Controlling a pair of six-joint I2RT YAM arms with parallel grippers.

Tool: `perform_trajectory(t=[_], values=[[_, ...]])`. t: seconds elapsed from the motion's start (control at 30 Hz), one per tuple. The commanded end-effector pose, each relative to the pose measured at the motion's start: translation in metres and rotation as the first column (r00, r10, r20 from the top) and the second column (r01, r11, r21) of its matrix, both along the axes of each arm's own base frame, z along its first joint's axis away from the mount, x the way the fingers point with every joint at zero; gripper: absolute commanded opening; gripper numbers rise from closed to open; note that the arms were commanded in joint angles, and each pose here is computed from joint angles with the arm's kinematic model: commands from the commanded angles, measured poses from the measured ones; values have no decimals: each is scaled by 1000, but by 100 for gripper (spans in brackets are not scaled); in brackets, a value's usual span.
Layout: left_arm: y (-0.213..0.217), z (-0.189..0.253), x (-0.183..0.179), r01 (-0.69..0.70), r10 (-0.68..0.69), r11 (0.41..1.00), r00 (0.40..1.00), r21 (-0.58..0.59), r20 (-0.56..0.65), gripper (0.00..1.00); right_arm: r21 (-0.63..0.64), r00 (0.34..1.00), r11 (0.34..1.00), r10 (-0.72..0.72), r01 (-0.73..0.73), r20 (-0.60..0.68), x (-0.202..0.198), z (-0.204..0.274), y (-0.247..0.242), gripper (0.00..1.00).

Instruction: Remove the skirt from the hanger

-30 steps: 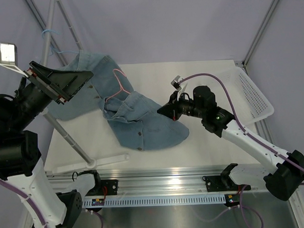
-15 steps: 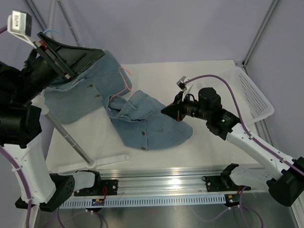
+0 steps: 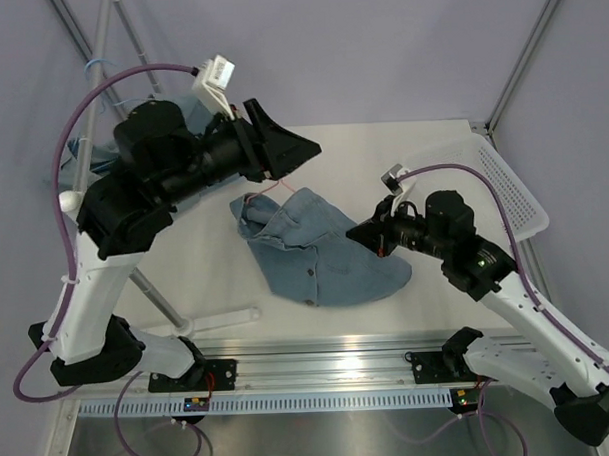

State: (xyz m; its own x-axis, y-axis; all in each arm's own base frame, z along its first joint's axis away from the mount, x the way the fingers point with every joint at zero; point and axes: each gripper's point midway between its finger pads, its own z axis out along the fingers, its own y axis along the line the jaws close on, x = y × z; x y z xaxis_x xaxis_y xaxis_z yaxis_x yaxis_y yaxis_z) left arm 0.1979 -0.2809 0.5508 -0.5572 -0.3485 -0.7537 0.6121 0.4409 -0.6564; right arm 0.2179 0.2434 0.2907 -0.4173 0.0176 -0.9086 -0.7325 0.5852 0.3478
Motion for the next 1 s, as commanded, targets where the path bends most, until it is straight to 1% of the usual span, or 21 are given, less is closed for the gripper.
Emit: perform_trajectory(t=[0.0, 0.03, 0.07, 0.1, 0.13, 0.17, 0.23, 0.27, 0.3, 0.37, 0.6, 0.7, 0.77, 0.83, 0.97], values=[[11, -31, 24, -220, 202, 961, 972, 170, 116, 59, 51, 999, 998, -30, 28, 39, -15, 24, -16, 0], [9, -47, 29, -243, 223, 946, 968, 215, 115, 58, 53, 999, 998, -33, 32, 31, -19, 24, -19, 0], [14, -51, 34, -298, 274, 926, 953, 231, 131, 56, 41, 999, 999, -34, 34, 7, -24, 19, -22, 0], [13, -50, 29, -305, 274, 924, 949, 232, 156, 54, 53, 999, 998, -40, 40, 10, -30, 22, -27, 0], [14, -58, 30, -325, 291, 911, 943, 253, 163, 53, 52, 999, 998, -47, 47, 3, -33, 22, -30, 0], [19, -60, 34, -376, 337, 888, 924, 264, 181, 52, 37, 998, 998, -57, 57, -18, -36, 16, -34, 0], [20, -63, 30, -395, 347, 874, 915, 282, 206, 50, 45, 997, 996, -75, 76, -17, -42, 17, -41, 0], [24, -67, 33, -429, 377, 853, 901, 298, 216, 50, 47, 997, 996, -81, 82, -20, -45, 16, -44, 0], [21, -71, 30, -427, 370, 848, 901, 314, 225, 50, 69, 996, 994, -89, 90, -14, -49, 20, -47, 0], [22, -82, 32, -455, 393, 820, 889, 346, 236, 49, 88, 996, 992, -91, 92, -17, -54, 21, -49, 0], [25, -110, 30, -467, 402, 793, 883, 392, 241, 49, 152, 995, 984, -93, 95, -22, -66, 33, -55, 0], [29, -121, 30, -470, 403, 778, 882, 417, 242, 49, 184, 995, 978, -98, 95, 3, -72, 45, -59, 0], [28, -125, 28, -458, 391, 784, 889, 419, 239, 47, 211, 994, 973, -101, 94, 26, -75, 57, -62, 0], [23, -135, 27, -436, 371, 788, 900, 435, 231, 47, 218, 995, 972, -96, 87, 28, -77, 62, -62, 0], [17, -141, 25, -412, 350, 799, 911, 438, 219, 47, 263, 996, 963, -76, 63, 40, -84, 76, -61, 0]])
